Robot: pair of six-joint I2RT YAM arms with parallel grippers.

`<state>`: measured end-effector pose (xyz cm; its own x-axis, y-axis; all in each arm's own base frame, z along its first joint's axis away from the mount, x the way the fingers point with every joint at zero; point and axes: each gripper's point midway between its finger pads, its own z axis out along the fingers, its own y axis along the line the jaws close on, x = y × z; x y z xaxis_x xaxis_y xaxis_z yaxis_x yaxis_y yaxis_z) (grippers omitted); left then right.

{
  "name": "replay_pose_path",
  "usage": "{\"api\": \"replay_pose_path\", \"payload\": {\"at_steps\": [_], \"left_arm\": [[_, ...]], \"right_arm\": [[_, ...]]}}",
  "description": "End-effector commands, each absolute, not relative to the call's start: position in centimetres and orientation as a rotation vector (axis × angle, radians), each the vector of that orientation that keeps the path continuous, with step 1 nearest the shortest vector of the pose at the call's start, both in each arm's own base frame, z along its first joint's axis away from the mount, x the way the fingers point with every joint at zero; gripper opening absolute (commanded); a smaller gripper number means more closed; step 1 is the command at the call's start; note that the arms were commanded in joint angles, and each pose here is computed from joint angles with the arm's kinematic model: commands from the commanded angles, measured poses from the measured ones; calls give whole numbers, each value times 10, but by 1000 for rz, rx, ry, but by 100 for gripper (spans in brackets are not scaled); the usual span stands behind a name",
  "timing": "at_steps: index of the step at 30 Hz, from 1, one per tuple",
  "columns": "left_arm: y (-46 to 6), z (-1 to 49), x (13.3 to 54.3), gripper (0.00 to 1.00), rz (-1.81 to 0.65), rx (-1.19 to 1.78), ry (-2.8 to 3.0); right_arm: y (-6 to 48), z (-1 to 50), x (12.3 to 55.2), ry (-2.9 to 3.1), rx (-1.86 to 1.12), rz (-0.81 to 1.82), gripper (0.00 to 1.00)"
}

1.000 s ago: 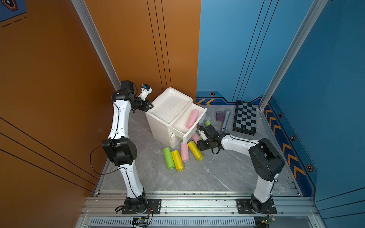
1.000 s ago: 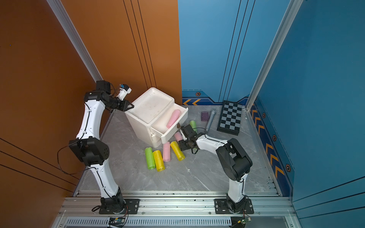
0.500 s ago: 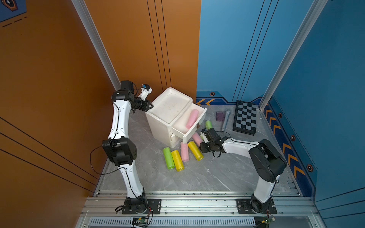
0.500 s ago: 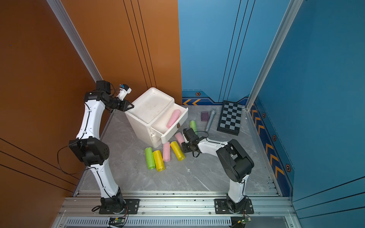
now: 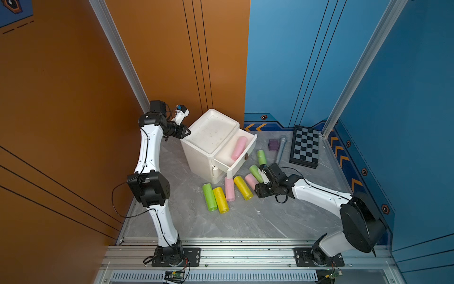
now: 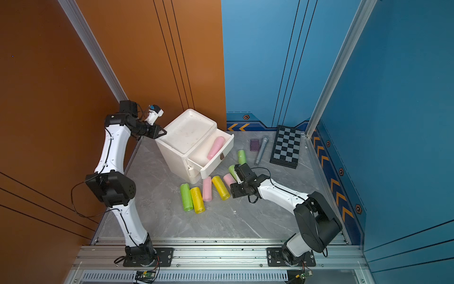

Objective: Sort the rolls of trash bags by color and place them into the drawer
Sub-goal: Pick up the roll of trash bags from the center of the board.

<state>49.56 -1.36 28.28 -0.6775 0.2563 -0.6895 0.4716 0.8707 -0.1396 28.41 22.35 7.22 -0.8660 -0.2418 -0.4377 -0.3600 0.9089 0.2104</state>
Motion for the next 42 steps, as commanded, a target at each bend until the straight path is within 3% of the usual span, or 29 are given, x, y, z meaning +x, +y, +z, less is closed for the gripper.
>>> {"api": "replay_pose_path", "payload": {"at_steps": [1, 14, 33, 42], "left_arm": [[-21, 305, 480, 0, -513, 445, 2319], [-18, 308, 475, 0, -503, 440, 2318], [-13, 309, 474, 0, -496, 430, 2318], [-13, 310, 474, 0, -489, 429, 2318]], "right_arm": [[222, 70, 274, 2726, -506, 371, 71], [239, 84, 314, 2684, -584, 311, 70], [236, 28, 321, 2790, -608, 330, 67], [238, 30, 319, 2774, -548, 373, 33]]}}
